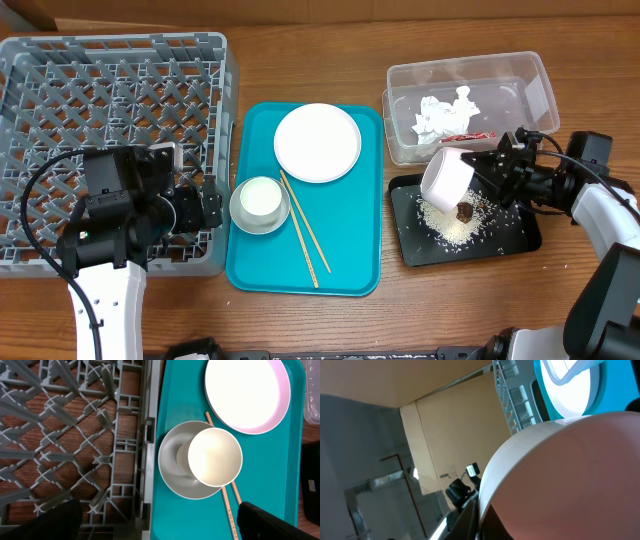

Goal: Sort waste into correct bins and load items into the dishwasher
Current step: 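Tip the rice bowl over the black tray to dump the rice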

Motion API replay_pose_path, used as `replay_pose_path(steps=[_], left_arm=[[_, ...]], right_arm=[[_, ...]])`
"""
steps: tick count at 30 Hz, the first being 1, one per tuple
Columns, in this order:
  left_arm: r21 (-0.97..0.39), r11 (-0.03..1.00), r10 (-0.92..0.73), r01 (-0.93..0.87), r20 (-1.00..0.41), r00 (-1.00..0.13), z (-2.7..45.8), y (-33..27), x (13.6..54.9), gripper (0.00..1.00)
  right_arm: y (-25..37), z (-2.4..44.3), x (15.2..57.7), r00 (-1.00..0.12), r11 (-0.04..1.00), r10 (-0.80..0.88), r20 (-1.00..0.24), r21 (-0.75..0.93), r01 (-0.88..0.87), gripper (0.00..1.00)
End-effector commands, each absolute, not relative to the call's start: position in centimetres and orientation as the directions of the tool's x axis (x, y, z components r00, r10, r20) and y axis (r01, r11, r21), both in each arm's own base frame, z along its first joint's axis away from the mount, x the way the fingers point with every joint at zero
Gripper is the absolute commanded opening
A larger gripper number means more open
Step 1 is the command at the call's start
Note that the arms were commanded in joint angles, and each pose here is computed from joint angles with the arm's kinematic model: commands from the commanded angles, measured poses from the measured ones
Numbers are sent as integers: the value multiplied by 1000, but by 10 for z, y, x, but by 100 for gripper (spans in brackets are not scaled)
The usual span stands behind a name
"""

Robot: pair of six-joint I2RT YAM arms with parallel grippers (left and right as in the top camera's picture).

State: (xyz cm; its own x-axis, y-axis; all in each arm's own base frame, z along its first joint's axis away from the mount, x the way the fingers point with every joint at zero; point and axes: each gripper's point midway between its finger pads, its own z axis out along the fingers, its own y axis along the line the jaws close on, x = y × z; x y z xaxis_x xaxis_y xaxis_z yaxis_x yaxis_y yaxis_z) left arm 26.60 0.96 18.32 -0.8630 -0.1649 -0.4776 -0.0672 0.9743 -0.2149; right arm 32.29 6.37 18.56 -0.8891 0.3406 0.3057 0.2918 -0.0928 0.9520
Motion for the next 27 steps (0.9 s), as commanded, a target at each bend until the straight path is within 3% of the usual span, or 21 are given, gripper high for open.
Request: replay_pose_path(steps=[1, 7, 12, 14, 17, 20, 27], left_arm=[[-217, 975, -157, -53, -493, -856, 190, 10, 270, 100], [-217, 975, -157, -53, -493, -856, 190, 10, 269, 100], [-217, 975, -157, -53, -493, -856, 190, 10, 270, 100], [-217, 975, -157, -53, -493, -856, 190, 10, 270, 100], [-217, 975, -157, -54, -492, -856, 190, 10, 269, 100], [-217, 975, -157, -54, -492, -856, 190, 10, 269, 100], [-217, 975, -157, -53, -493, -856, 190, 10, 269, 100]], right_arm=[[56, 193, 322, -871, -147, 337, 359, 933, 327, 4], [20, 193, 327, -821, -192, 425, 380, 925, 328, 4], [-7, 193, 328, -801, -188, 503, 325, 946, 265, 4], [3, 191, 328, -842, -107, 503, 196, 981, 164, 4], [21, 170, 327, -835, -24, 499, 231, 967, 253, 4], [41, 141, 325, -849, 157, 494, 189, 941, 300, 4], [69, 160, 331, -924, 396, 381, -37, 909, 127, 4]])
